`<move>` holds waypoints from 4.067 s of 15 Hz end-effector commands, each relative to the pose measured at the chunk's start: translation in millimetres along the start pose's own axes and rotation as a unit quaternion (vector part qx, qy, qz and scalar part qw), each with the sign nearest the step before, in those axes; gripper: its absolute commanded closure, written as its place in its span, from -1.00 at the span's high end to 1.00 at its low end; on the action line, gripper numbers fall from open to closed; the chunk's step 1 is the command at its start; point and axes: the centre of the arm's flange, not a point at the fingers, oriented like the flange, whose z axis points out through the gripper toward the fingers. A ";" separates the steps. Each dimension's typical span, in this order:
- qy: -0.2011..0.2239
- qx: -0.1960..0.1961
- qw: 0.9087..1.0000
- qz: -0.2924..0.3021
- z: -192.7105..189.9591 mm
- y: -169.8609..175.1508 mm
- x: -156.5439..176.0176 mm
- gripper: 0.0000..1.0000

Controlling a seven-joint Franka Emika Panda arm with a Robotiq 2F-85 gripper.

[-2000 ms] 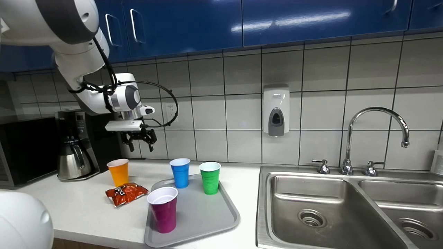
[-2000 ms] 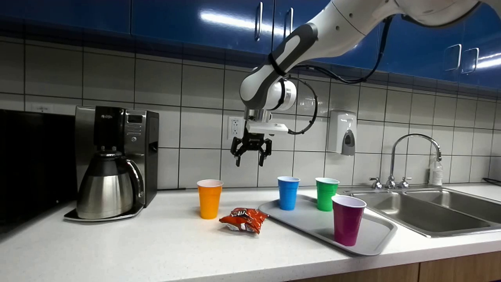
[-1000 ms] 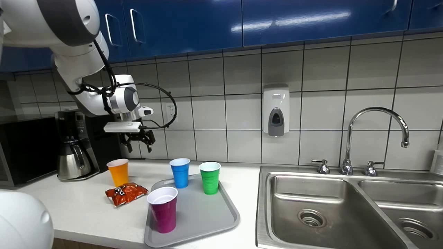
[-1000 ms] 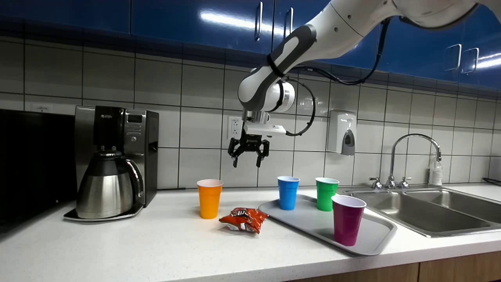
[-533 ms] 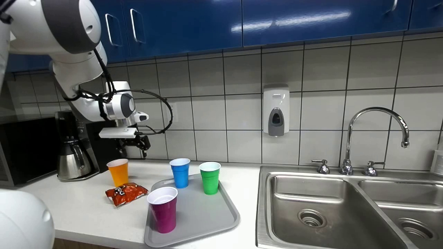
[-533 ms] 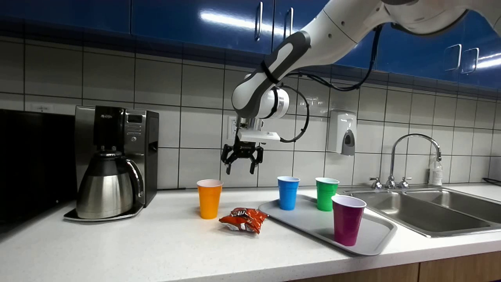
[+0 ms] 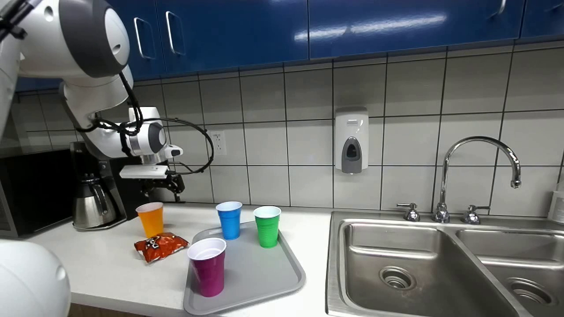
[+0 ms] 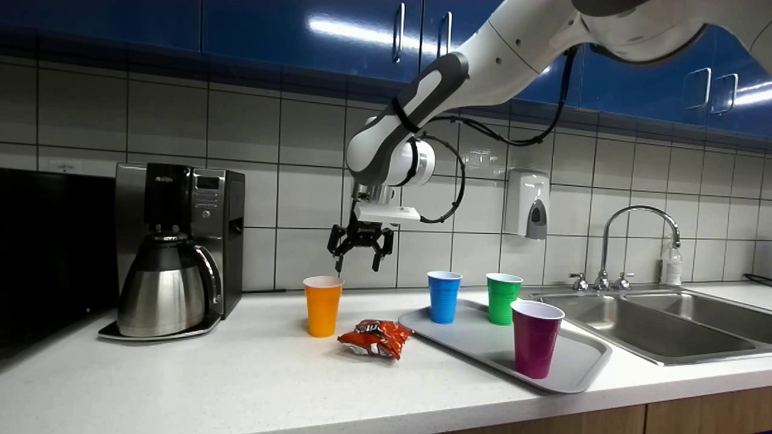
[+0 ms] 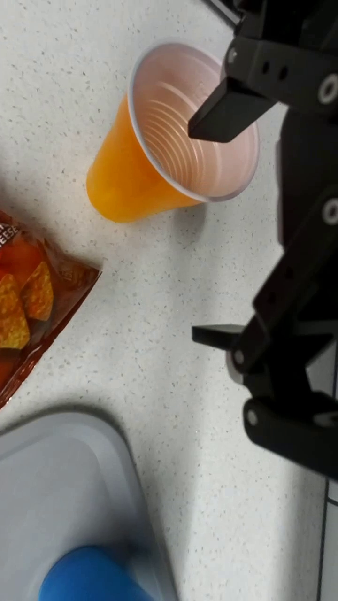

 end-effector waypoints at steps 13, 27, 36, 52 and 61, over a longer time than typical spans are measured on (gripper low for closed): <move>-0.005 0.002 1.000 -0.016 52.6 -30.5 27.4 1.00; -0.014 0.007 1.000 -0.024 67.5 -35.3 24.2 -0.64; -0.006 0.015 1.000 -0.024 58.4 -47.1 27.7 -0.99; 0.010 0.069 0.997 -0.042 1.0 15.8 46.9 -0.99; 0.006 0.045 0.997 -0.059 -29.3 37.8 26.1 -0.99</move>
